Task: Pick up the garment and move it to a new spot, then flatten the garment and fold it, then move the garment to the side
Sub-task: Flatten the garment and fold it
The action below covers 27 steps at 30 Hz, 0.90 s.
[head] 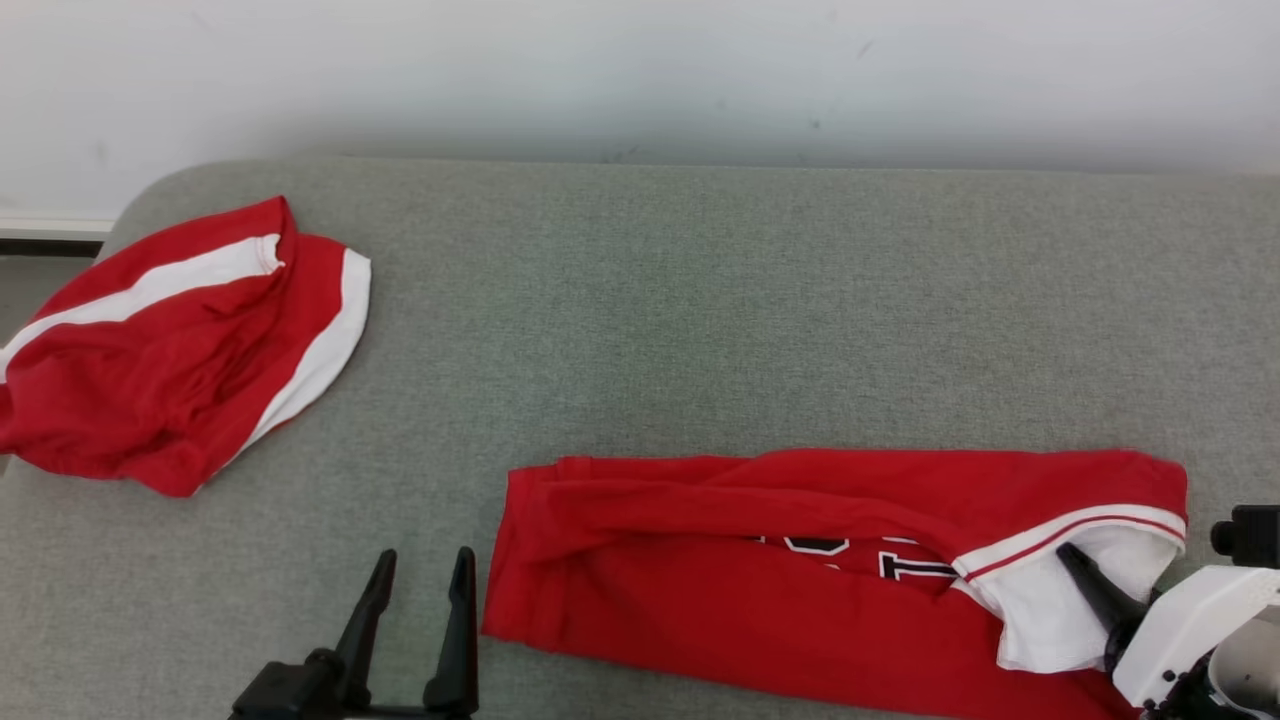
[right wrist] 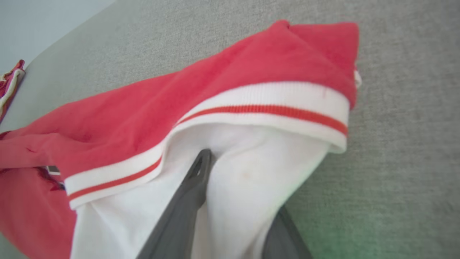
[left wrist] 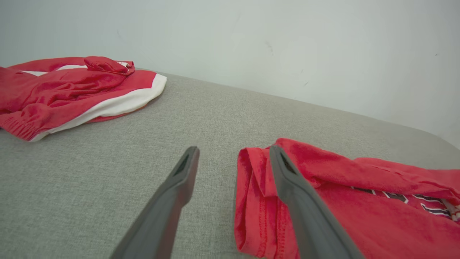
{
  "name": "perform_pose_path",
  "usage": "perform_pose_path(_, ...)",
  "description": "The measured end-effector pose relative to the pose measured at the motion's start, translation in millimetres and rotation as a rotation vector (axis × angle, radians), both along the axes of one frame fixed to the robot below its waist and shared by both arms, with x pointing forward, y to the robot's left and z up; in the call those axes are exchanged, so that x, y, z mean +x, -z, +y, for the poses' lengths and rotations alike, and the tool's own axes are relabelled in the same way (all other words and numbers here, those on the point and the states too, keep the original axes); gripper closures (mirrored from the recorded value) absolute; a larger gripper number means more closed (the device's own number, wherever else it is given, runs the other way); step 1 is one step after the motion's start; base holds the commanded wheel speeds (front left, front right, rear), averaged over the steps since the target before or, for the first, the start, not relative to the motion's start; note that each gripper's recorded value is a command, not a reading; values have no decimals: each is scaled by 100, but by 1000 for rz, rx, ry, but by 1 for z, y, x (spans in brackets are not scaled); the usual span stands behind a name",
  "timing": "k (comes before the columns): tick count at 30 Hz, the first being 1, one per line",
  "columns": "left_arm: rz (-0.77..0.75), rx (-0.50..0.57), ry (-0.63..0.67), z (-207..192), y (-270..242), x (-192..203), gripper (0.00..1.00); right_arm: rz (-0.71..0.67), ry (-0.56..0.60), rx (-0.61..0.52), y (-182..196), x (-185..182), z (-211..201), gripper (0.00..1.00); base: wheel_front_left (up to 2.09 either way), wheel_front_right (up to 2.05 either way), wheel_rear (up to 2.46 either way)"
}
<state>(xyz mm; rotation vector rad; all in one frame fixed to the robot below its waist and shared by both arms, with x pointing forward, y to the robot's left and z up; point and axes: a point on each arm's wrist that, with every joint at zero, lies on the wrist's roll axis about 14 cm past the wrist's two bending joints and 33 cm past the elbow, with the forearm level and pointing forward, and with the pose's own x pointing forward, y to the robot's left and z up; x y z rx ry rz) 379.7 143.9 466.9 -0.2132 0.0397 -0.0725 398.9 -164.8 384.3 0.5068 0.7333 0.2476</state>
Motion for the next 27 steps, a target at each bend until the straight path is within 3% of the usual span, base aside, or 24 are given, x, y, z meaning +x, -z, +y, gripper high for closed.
perform_pose_path(7, 29, -4, -6, 0, 8, -6, 0, -40, 26, 1, -7, 4, -10, 100, 0, 0, 0)
perform_pose_path(13, 44, 1, 9, -5, 13, -6, 0, -51, 119, -85, -17, -3, -74, 100, 0, 0, 0)
perform_pose_path(22, 57, 33, 22, -4, 19, -6, 0, -60, 305, -289, -52, -24, -201, 100, 0, 0, 0)
perform_pose_path(27, 58, 23, 22, -5, 18, -9, 0, -91, 270, -344, -81, -19, -214, 100, 0, 0, 0)
